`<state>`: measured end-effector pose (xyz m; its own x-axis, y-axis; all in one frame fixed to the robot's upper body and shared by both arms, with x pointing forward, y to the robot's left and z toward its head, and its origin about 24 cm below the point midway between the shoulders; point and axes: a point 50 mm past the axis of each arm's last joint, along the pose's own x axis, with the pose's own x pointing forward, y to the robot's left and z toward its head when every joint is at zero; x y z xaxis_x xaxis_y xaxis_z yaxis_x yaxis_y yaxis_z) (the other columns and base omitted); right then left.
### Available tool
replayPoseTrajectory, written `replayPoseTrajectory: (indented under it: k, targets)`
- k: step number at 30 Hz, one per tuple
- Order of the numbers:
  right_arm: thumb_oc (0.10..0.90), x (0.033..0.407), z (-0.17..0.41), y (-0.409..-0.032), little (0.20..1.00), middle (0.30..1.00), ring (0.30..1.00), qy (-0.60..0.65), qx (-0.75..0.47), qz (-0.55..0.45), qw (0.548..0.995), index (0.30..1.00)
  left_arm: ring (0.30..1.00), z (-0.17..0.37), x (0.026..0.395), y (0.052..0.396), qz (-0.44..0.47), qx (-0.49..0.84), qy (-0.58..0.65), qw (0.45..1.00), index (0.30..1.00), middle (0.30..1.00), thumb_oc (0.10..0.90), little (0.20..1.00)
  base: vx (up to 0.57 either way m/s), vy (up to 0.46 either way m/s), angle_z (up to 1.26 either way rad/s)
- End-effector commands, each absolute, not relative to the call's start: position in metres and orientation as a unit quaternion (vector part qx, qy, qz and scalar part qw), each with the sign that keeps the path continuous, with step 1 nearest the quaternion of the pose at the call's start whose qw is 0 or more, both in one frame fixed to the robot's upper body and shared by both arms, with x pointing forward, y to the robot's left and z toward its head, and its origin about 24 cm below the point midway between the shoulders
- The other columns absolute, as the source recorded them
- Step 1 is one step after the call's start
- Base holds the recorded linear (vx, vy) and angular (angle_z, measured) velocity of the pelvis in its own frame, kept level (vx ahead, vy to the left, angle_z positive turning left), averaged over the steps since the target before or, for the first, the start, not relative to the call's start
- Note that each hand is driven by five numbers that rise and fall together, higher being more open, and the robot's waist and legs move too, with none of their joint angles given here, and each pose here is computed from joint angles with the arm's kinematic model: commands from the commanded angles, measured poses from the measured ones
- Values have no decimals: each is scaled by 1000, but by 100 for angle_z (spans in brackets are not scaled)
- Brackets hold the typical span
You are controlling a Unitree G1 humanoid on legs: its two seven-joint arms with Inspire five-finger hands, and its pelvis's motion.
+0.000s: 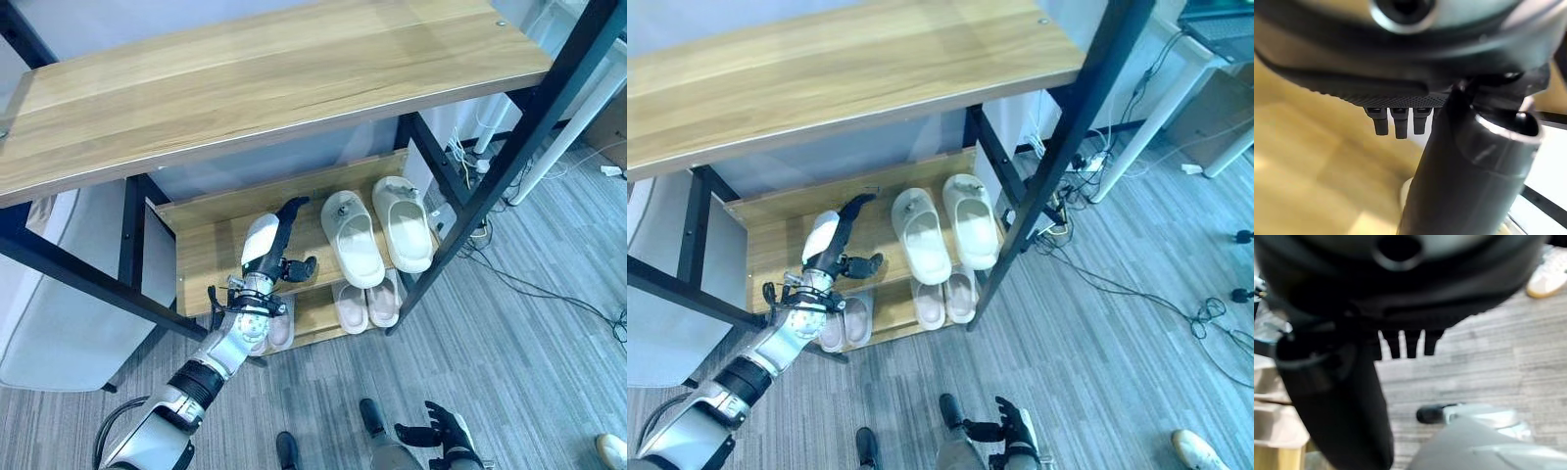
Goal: Arrange the slippers neatly on the shoe rack.
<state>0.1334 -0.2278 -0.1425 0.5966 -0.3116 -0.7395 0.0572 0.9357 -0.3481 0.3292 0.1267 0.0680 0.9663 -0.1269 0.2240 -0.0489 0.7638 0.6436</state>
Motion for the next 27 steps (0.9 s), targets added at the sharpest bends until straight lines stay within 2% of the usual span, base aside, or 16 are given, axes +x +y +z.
replayPoseTrajectory:
  k: [1,8,16,27]
  targets:
    - [800,123,-144,-236,900,900,900,445,-139,-124,876,900,900,110,349,116,-1,269,-194,943,900,900,800,900,-21,-16,3]
    - [800,127,-143,-236,900,900,900,440,-143,-122,878,900,900,104,349,95,-45,266,-182,946,900,900,800,900,-3,-1,0]
    - [800,140,-138,-238,900,900,900,426,-142,-128,884,900,900,101,342,44,-134,191,-156,960,900,900,800,900,0,0,0]
    - [800,143,-137,-236,900,900,900,424,-148,-123,885,900,900,94,347,26,-148,236,-138,951,900,900,800,900,0,0,0]
